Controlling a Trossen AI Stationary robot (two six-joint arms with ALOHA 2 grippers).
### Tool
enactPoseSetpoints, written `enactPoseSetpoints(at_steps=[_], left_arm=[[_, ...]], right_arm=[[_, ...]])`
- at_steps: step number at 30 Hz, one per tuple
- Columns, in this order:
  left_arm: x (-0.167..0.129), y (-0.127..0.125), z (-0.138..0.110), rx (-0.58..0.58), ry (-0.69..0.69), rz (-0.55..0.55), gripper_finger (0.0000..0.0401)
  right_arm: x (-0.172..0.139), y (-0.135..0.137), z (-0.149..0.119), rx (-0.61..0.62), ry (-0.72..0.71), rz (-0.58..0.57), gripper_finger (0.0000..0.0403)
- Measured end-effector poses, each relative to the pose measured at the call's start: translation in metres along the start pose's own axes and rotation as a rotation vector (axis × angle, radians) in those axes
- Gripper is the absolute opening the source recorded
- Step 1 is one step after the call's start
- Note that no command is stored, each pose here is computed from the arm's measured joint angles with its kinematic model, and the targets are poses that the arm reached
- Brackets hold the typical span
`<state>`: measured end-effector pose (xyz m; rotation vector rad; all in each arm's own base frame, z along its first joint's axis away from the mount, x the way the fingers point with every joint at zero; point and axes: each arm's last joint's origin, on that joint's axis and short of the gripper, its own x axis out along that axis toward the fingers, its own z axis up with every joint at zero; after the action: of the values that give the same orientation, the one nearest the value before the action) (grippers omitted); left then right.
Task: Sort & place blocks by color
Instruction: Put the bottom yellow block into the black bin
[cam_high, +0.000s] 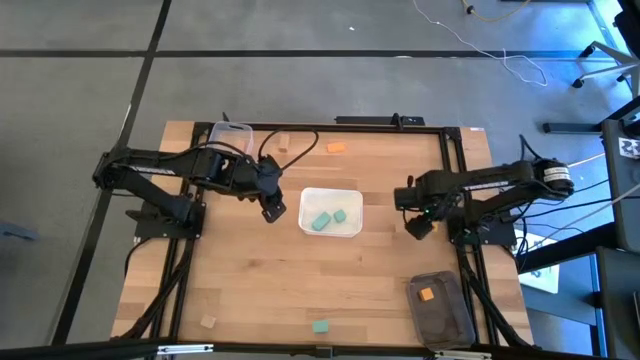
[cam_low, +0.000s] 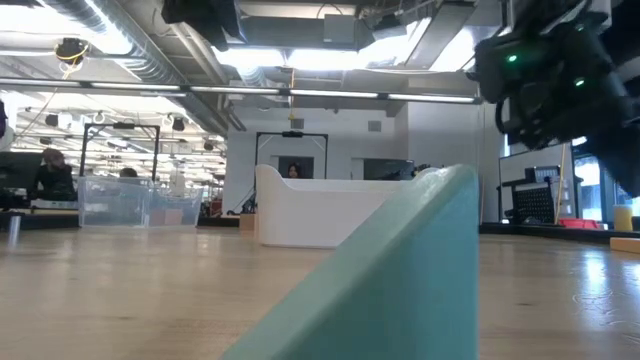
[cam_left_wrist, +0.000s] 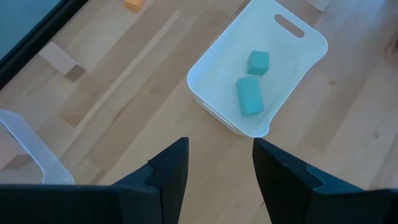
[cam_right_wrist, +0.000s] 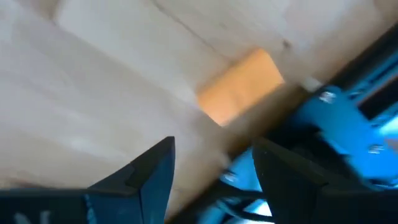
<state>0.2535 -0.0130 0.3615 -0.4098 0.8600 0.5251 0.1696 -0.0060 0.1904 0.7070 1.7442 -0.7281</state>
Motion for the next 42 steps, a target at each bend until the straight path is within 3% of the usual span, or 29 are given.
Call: enactPoseSetpoints(at_steps=[5,13,24,30,36,42], left_arm=[[0.000,0.000,0.000,0.001,0.000,0.000,0.0170],[0.000,0.000,0.000,0.010,0.001,0.000,0.0170],[0.000,0.000,0.000,0.053,0.001,0.000,0.0170],[0.000,0.000,0.000,0.054,0.002,0.000,0.0170],[0.000,-0.001,-0.001,0.055,0.017,-0.020,0.0170],[0.000,-0.001,-0.001,0.055,0.017,-0.021,0.0170]], right_arm=[[0.005,0.004,0.016,0.163,-0.005,0.044,0.0216],[0.012,0.001,0.027,0.335,0.002,0.010,0.0216],[0.047,-0.011,0.021,0.374,0.004,-0.061,0.0216],[0.066,-0.013,0.018,0.378,0.018,0.005,0.0216],[0.059,-0.010,0.021,0.328,0.008,0.002,0.0215],[0.053,-0.001,0.030,0.304,-0.066,0.092,0.0216]])
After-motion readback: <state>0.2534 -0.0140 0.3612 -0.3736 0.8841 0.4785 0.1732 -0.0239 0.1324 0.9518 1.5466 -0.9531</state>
